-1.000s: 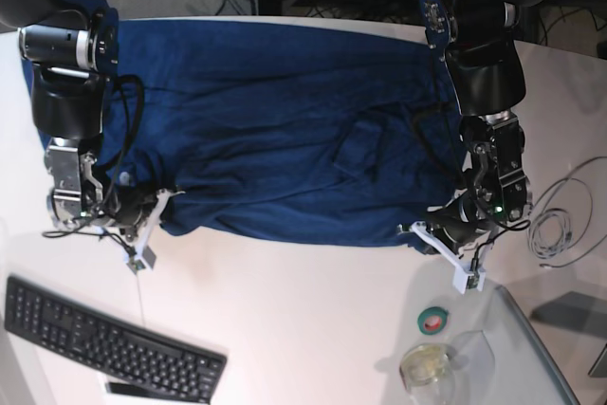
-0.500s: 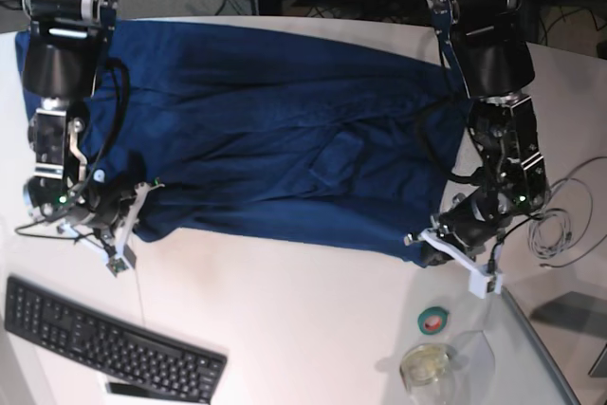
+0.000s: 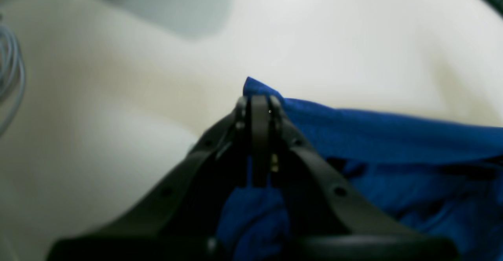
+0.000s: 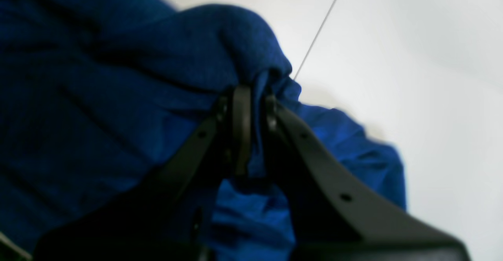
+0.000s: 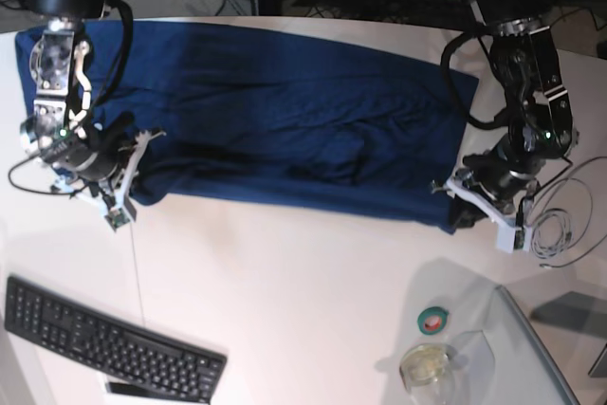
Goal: Layout the t-shirt on the table in an organized manner, then fold the t-shirt properly
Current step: 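Lower the folded edge onto the shirt and release both grippers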
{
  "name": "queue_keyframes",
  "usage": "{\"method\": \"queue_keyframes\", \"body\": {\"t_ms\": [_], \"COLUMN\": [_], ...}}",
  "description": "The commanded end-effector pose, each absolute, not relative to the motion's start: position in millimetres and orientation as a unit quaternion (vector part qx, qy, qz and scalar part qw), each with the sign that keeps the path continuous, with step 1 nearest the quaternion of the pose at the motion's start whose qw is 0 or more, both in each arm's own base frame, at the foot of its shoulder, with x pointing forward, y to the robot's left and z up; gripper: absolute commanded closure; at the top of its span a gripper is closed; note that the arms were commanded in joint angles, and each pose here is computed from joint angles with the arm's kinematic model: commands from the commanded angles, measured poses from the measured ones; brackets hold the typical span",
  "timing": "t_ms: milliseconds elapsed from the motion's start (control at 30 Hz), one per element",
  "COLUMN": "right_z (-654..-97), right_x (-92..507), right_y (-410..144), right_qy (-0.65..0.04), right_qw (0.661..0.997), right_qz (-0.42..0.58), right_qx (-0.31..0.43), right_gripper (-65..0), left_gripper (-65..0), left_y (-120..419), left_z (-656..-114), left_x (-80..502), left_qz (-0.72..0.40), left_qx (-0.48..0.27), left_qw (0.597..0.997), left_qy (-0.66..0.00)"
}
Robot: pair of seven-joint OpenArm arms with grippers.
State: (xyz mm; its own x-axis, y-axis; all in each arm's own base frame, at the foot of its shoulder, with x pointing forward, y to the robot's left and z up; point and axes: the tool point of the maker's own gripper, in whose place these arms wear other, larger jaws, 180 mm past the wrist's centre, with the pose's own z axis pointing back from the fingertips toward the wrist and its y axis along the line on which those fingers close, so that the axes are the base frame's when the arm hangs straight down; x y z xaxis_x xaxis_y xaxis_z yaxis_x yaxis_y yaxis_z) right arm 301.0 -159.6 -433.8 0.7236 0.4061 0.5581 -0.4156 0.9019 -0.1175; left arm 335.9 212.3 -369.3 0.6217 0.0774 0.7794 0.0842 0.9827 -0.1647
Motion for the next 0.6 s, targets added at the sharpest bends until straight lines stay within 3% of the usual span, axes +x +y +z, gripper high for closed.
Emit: {"method": "queue_keyframes", "body": {"t_ms": [0,567], "right_z": [-422,-457], "right_x": [308,233], "right_y": [-154,-130], "right_qy": [-0.324,-0.270], "right_qw": [0.921,0.939], "right_qz": [0.218,0.206], "right_qx": [0.013,0.050], "right_gripper": [0.0,0.0], "left_gripper": [0.0,0.0], "left_y": [216,222], "left_z": [-357,-410], "left_x": [340,296], "left_qz": [-0.004,0.015], "left_qx": [-0.089,-0.092], "left_qw": [0.886,0.916], "left_qy": [-0.456,-0.391]}}
